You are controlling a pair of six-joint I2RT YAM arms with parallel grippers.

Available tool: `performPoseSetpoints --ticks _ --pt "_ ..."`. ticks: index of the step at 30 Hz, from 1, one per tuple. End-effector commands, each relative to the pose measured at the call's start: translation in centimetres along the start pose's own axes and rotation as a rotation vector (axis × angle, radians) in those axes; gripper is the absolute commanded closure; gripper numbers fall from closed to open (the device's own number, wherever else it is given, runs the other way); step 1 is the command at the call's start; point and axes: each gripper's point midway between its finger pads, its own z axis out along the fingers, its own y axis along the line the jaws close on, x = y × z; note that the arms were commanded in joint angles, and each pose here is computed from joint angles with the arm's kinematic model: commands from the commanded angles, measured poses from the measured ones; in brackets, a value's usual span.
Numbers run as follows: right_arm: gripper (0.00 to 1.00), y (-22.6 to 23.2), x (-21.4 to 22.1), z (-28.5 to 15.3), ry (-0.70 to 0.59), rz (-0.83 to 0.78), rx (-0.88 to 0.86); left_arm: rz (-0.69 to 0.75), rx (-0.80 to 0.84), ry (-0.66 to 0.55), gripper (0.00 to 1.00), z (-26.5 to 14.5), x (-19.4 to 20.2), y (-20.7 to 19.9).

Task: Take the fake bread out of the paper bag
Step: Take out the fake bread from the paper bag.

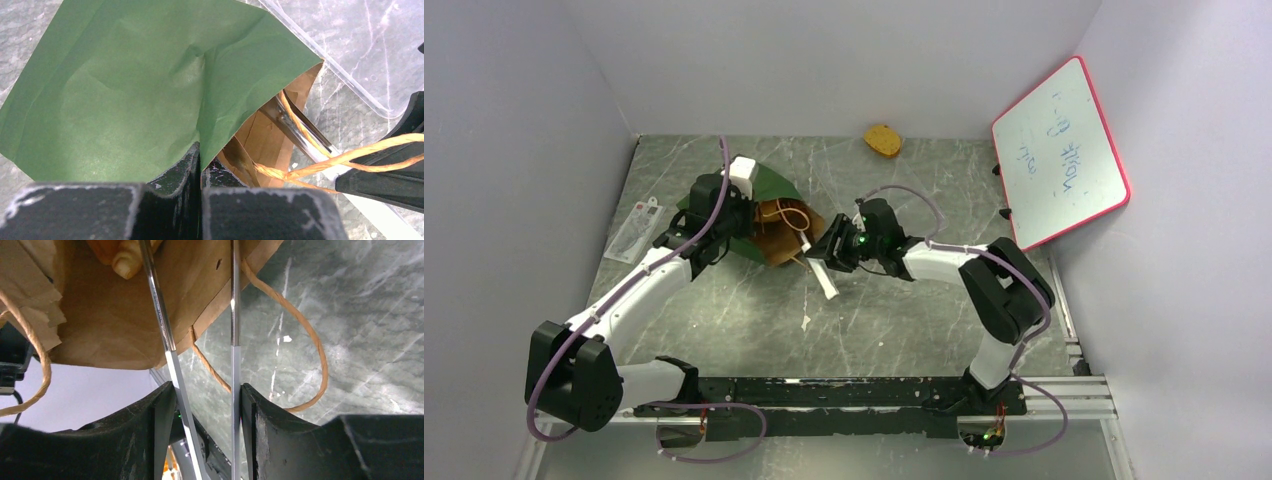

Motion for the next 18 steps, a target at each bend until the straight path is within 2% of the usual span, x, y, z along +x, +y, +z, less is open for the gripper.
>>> performPoseSetpoints --ticks 1,18 --pt "0.46 3.2 -1.5 -0.7 -0.009 -0.023 -0.078 0.011 0.033 -0.081 0.93 -0.9 -2.4 -0.8" --pt "0.47 3.6 -2.8 1.7 0.061 0.003 -0.119 0.012 0.074 -0.090 0.93 -1.8 -1.8 -1.8"
